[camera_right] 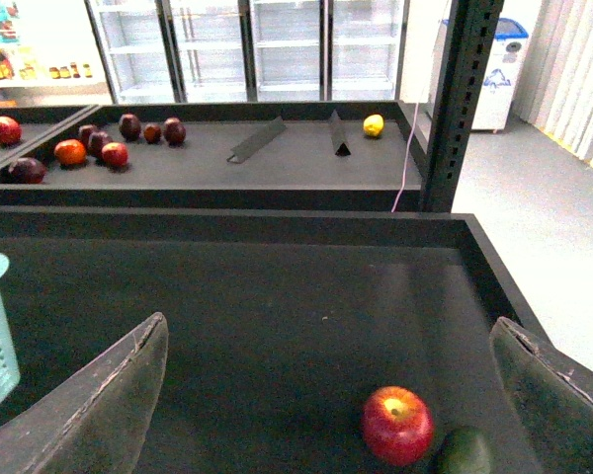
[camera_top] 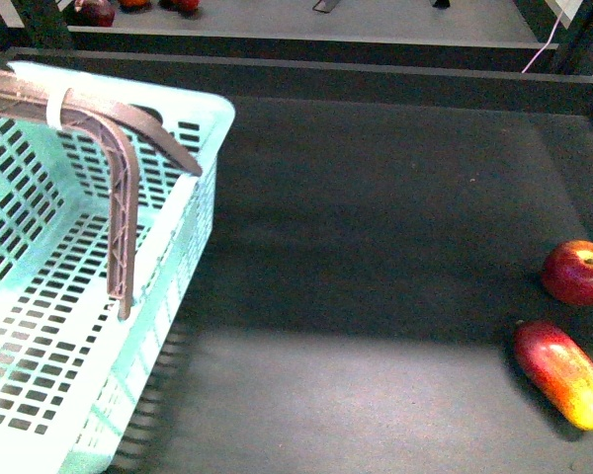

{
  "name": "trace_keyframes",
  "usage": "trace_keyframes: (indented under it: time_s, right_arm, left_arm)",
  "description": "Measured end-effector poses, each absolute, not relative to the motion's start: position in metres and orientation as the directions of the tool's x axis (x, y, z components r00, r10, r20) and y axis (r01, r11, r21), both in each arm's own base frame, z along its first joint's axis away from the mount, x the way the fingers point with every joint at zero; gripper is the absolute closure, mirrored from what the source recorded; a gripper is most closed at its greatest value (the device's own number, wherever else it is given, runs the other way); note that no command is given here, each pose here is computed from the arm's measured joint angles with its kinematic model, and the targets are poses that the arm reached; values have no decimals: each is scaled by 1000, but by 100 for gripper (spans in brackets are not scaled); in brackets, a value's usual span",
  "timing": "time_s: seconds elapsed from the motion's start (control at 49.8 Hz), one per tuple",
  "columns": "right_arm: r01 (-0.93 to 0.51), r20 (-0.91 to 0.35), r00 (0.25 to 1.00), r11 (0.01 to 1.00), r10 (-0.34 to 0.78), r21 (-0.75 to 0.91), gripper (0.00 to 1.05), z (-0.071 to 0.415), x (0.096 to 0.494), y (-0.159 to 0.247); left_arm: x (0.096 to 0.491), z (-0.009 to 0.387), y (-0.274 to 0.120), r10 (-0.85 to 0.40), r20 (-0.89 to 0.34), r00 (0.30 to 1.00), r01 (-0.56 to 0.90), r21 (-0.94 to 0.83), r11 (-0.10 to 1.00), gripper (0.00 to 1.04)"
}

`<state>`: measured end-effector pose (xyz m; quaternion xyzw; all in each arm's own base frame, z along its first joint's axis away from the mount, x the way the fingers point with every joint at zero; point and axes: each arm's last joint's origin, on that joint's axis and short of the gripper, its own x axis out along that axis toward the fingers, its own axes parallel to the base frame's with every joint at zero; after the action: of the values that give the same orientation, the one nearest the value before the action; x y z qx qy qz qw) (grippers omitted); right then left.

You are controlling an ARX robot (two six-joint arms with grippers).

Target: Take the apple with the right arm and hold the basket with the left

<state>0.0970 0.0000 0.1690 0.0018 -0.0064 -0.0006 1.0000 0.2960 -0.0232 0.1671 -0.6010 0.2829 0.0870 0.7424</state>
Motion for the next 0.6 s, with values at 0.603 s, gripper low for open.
trace_keyframes:
  time_s: [0.603]
  right_arm:
    - [1,12,1000,1000,-1,4,9,169,97,0]
  left_arm:
    - [275,257,-144,-514,-404,757,-154,-874,461,87]
